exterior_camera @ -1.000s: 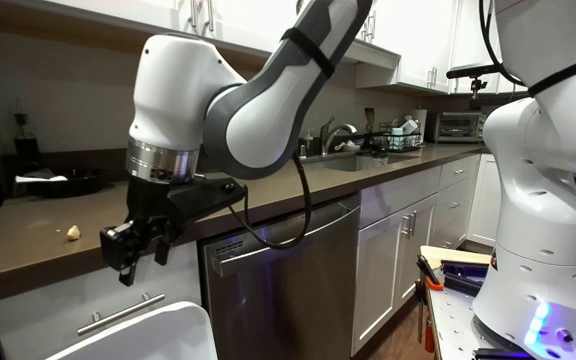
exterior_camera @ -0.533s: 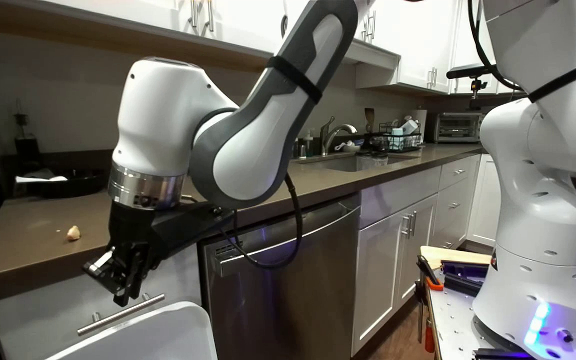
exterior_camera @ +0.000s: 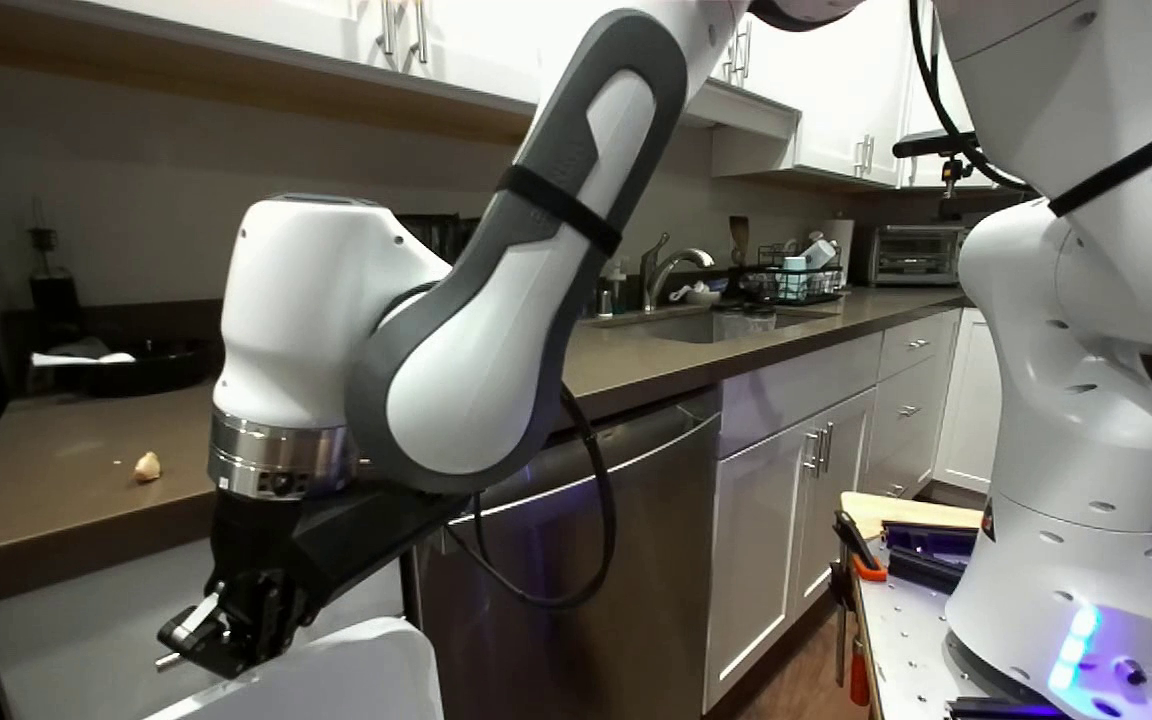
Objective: Close the lid of the white bin.
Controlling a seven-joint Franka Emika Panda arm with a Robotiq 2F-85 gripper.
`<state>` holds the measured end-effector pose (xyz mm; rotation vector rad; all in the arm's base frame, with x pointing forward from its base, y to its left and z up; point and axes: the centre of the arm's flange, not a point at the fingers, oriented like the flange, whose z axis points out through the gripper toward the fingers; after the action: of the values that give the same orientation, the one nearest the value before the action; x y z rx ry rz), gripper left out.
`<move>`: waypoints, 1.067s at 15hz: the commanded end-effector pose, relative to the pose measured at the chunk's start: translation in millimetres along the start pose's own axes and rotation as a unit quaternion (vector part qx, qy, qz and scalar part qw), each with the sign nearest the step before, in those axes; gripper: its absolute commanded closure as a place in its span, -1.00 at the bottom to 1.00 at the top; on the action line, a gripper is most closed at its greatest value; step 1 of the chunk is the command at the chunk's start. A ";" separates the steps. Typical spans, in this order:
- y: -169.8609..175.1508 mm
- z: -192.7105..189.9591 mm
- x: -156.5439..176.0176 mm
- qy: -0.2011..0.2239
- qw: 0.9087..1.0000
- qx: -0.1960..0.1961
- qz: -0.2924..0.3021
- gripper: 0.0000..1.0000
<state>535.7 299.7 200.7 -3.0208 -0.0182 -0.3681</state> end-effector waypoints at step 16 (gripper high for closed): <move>-5.3 88.3 -24.4 -0.200 0.971 0.110 -0.076 0.91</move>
<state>525.3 309.4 133.0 -2.8465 -0.2610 0.2130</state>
